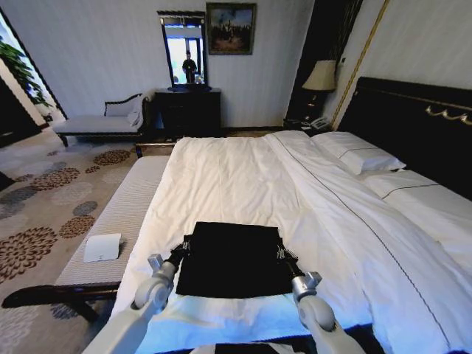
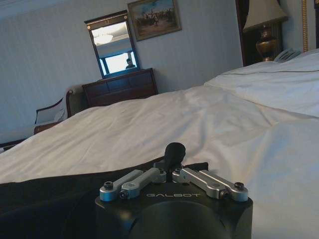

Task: Fold the clothes on the bed.

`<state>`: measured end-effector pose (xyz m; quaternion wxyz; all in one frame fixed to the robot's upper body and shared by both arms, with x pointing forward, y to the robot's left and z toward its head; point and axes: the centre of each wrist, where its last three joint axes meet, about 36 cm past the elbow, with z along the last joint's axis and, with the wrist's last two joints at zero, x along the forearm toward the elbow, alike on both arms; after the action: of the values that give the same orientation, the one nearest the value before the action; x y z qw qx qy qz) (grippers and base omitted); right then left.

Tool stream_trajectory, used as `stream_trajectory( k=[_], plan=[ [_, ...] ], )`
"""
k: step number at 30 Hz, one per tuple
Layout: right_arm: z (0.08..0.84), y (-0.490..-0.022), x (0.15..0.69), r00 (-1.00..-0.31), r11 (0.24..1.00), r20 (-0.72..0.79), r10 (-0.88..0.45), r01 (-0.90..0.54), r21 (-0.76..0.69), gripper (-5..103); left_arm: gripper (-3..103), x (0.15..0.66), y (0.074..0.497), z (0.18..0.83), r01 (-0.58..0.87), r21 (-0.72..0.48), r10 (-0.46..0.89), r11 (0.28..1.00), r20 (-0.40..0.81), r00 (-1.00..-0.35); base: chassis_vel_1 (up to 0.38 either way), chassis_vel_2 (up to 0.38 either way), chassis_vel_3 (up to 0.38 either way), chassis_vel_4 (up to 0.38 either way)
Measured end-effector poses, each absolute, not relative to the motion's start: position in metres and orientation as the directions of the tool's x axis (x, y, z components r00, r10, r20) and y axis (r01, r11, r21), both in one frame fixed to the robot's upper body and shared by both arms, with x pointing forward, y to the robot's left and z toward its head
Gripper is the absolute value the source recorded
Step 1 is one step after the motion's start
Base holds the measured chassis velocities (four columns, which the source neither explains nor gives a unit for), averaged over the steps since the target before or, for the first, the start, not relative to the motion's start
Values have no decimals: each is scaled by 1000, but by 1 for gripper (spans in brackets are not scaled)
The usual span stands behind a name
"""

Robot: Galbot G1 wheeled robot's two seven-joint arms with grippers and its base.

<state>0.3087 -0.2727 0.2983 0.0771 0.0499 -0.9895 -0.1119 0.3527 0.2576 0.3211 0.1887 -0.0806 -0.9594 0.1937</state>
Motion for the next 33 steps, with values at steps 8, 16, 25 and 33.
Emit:
stream_trajectory(
  k=[8,16,25,33],
  plan=[
    [294,-268,290,-981,967,155,-114,-74,244,1,2,345,257,322,74,-381,209,922,326,-922,0,0,0,0],
    [290,-263,277,-978,966,171,-116,-72,248,1,2,326,254,326,67,-368,197,927,327,-924,0,0,0,0],
    [291,-260,252,-975,963,192,-109,-56,263,1,2,316,261,334,65,-357,186,932,316,-930,0,0,0,0],
    [281,-261,246,-973,968,206,-101,-48,247,1,2,306,259,325,61,-353,186,934,333,-924,0,0,0,0]
  ],
)
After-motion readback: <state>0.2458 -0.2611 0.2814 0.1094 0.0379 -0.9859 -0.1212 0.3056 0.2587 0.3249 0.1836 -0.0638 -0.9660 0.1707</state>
